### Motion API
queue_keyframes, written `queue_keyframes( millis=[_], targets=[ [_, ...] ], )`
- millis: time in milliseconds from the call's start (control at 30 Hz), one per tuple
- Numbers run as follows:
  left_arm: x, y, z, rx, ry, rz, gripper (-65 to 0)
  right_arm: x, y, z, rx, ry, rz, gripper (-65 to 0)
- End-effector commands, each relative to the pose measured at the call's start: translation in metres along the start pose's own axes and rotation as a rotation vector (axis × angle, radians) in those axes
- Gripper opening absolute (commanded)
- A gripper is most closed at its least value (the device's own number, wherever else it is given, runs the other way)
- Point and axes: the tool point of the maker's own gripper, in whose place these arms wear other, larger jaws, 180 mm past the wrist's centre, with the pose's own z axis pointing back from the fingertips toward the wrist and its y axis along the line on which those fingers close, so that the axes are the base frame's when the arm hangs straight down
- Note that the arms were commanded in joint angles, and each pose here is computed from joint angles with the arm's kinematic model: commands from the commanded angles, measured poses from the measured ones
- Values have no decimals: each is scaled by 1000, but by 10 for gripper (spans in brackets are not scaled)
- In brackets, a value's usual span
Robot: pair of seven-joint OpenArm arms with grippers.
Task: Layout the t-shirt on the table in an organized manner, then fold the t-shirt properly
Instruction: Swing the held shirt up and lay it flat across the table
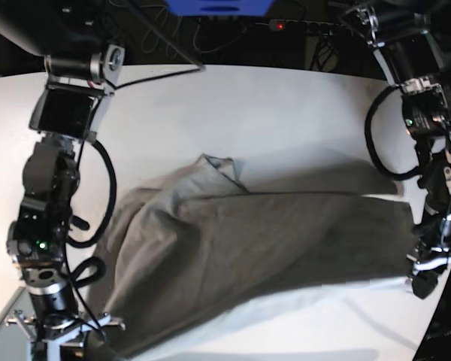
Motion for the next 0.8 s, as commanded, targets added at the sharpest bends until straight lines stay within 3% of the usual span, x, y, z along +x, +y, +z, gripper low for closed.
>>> queue_keyframes(
  millis=[0,233,633,767],
  targets=[
    [23,-14,-1,-43,-66,-17,-649,45,-15,-2,-37,-133,8,-650],
    [58,-57,-3,-141,-126,-32,-649,96,-25,16,-73,-265,46,-650],
    [108,-114,8,-273,-234,-66,-649,140,-18,79,-100,-419,122,-650],
    [110,-121,19,-290,-251,-84,-649,144,-46,96,-180,-486,131,-650]
  ],
)
